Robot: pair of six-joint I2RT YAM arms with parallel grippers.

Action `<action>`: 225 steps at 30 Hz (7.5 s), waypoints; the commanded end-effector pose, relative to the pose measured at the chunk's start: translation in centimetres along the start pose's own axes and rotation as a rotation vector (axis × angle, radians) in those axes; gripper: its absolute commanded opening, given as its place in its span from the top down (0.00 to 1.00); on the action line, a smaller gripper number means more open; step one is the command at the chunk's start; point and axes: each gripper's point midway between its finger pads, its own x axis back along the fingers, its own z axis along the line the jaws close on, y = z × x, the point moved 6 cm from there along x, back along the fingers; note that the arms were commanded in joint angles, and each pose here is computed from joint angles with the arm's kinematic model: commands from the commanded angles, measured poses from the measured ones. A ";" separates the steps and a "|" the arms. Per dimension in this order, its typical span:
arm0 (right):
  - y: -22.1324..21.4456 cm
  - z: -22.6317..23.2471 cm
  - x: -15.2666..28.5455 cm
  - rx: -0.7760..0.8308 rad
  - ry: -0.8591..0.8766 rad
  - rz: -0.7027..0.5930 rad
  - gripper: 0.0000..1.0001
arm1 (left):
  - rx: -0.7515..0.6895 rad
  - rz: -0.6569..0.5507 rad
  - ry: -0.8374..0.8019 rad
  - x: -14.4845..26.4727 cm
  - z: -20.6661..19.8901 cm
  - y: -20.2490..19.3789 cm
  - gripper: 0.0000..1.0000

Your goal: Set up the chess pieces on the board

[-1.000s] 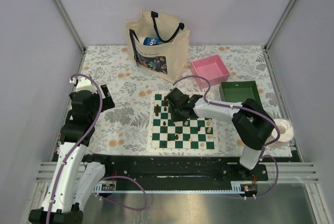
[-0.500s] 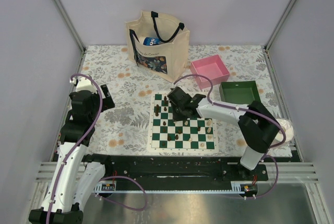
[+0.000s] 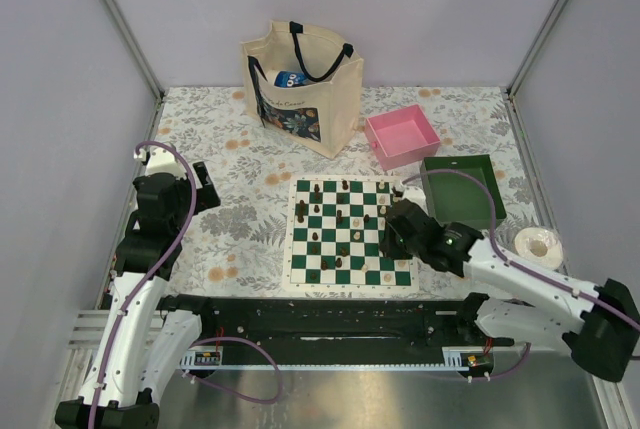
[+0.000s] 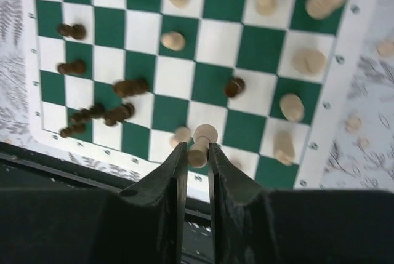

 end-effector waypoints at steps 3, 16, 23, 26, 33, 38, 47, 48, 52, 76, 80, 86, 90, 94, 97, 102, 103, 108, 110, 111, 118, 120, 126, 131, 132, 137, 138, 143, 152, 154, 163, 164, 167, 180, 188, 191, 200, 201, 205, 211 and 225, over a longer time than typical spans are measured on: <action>-2.8 -4.0 2.5 -0.146 -0.105 -0.016 0.79 | 0.017 -0.042 -0.027 0.1 -0.4 1.0 0.01; -5.9 -5.7 1.8 -0.165 -0.167 0.104 0.79 | 0.018 -0.038 -0.024 0.1 -0.4 0.9 0.01; -6.6 -6.0 1.3 -0.158 -0.187 0.131 0.79 | 0.016 -0.036 -0.025 0.0 -0.4 0.9 0.01; -6.9 -5.9 0.8 -0.160 -0.182 0.142 0.78 | 0.016 -0.031 -0.026 -0.1 -0.4 0.9 0.01; -7.1 -5.8 -0.1 -0.144 -0.177 0.148 0.78 | 0.016 -0.031 -0.027 -0.1 -0.4 0.9 0.01; -7.1 -5.8 -0.5 -0.142 -0.173 0.141 0.77 | 0.016 -0.030 -0.027 -0.1 -0.4 0.8 0.01; -7.2 -6.1 -0.3 -0.130 -0.196 0.146 0.77 | 0.016 -0.031 -0.029 -0.1 -0.5 0.9 0.01; -7.1 -6.1 -0.2 -0.131 -0.196 0.141 0.77 | 0.016 -0.029 -0.028 -0.1 -0.5 0.9 0.01; -6.7 -6.2 0.2 -0.136 -0.201 0.117 0.77 | 0.016 -0.031 -0.029 -0.1 -0.4 0.9 0.01; -6.3 -6.3 0.5 -0.117 -0.204 0.098 0.59 | 0.019 -0.035 -0.035 0.1 -0.5 0.9 0.01; -4.7 -5.7 1.9 -0.100 -0.183 0.055 0.57 | 0.019 -0.036 -0.033 0.1 -0.5 0.9 0.01; -2.1 -4.4 3.4 -0.088 -0.107 -0.052 0.54 | 0.018 -0.035 -0.036 0.1 -0.5 0.9 0.01; -0.7 -3.4 3.3 -0.056 -0.075 -0.100 0.52 | 0.019 -0.037 -0.035 0.1 -0.5 0.9 0.01; 0.5 -1.8 2.2 -0.006 -0.065 -0.082 0.52 | 0.019 -0.036 -0.036 0.1 -0.5 0.9 0.01; 0.9 -0.7 1.0 0.024 -0.068 -0.040 0.52 | 0.020 -0.038 -0.035 0.1 -0.5 1.0 0.01; 1.4 0.6 -0.9 0.050 -0.067 -0.006 0.52 | 0.021 -0.041 -0.035 0.2 -0.5 1.0 0.01; 1.4 0.7 -1.1 0.054 -0.073 -0.001 0.52 | 0.018 -0.038 -0.035 0.1 -0.5 0.9 0.01; 1.6 1.5 -1.6 0.069 -0.047 0.020 0.52 | 0.020 -0.039 -0.032 0.1 -0.4 1.0 0.01; 1.2 1.7 -1.6 0.074 -0.023 0.045 0.52 | 0.020 -0.040 -0.034 0.2 -0.5 1.0 0.01; 1.0 1.8 -1.7 0.068 -0.016 0.056 0.52 | 0.019 -0.041 -0.034 0.1 -0.5 1.0 0.01; -1.3 1.5 -1.7 0.027 0.043 0.129 0.52 | 0.018 -0.038 -0.035 0.1 -0.5 1.0 0.01; -1.8 1.3 -1.4 0.025 0.047 0.139 0.52 | 0.018 -0.037 -0.035 0.1 -0.5 0.9 0.01; -1.5 0.6 -1.6 0.029 0.019 0.083 0.52 | 0.019 -0.033 -0.036 0.0 -0.5 0.9 0.01; 1.2 2.0 -2.6 0.077 -0.029 0.024 0.52 | 0.018 -0.032 -0.035 0.0 -0.5 0.9 0.01; 1.8 2.2 -2.6 0.083 -0.051 0.016 0.52 | 0.018 -0.031 -0.033 0.0 -0.5 0.8 0.01; 2.7 1.9 -2.7 0.096 -0.122 -0.009 0.52 | 0.019 -0.033 -0.031 0.0 -0.5 0.8 0.01; 2.7 1.6 -2.7 0.092 -0.138 -0.009 0.52 | 0.019 -0.036 -0.032 0.1 -0.5 0.9 0.01; 1.4 0.3 -3.0 0.064 -0.177 0.020 0.52 | 0.020 -0.039 -0.032 0.1 -0.4 1.0 0.01; 0.1 -1.0 -3.8 0.066 -0.212 0.071 0.52 | 0.018 -0.035 -0.036 0.1 -0.5 0.9 0.01; 0.0 -1.1 -3.9 0.070 -0.216 0.078 0.52 | 0.018 -0.035 -0.035 0.0 -0.5 0.8 0.01; -0.6 -1.8 -4.8 0.076 -0.245 0.119 0.53 | 0.019 -0.033 -0.037 0.0 -0.5 0.9 0.01; -0.7 -1.9 -4.9 0.078 -0.248 0.125 0.53 | 0.018 -0.031 -0.038 0.0 -0.6 0.9 0.01; -0.7 -2.0 -5.3 0.079 -0.254 0.133 0.53 | 0.018 -0.032 -0.037 0.0 -0.5 0.9 0.01; -0.7 -2.3 -6.5 0.076 -0.250 0.163 0.62 | 0.017 -0.026 -0.035 -0.1 -0.5 0.8 0.01; -0.6 -2.4 -6.7 0.080 -0.254 0.164 0.69 | 0.018 -0.028 -0.039 0.0 -0.6 0.8 0.01; -0.4 -2.2 -6.5 0.079 -0.244 0.161 0.74 | 0.016 -0.030 -0.038 0.0 -0.5 0.8 0.01; 2.3 1.0 -4.1 0.085 -0.086 0.084 0.79 | 0.017 -0.031 -0.041 0.0 -0.6 0.8 0.01; 2.7 1.8 -3.7 0.094 -0.062 0.067 0.80 | 0.019 -0.032 -0.042 0.1 -0.6 0.8 0.01; 3.7 5.5 -1.8 0.139 0.030 0.015 0.80 | 0.018 -0.034 -0.039 0.1 -0.5 0.9 0.01; 1.8 12.1 -1.2 0.256 0.152 0.049 0.80 | 0.018 -0.036 -0.033 0.1 -0.5 0.9 0.01; -6.1 19.7 -4.5 0.426 0.254 0.237 0.80 | 0.023 -0.055 -0.005 0.5 -0.1 1.3 0.01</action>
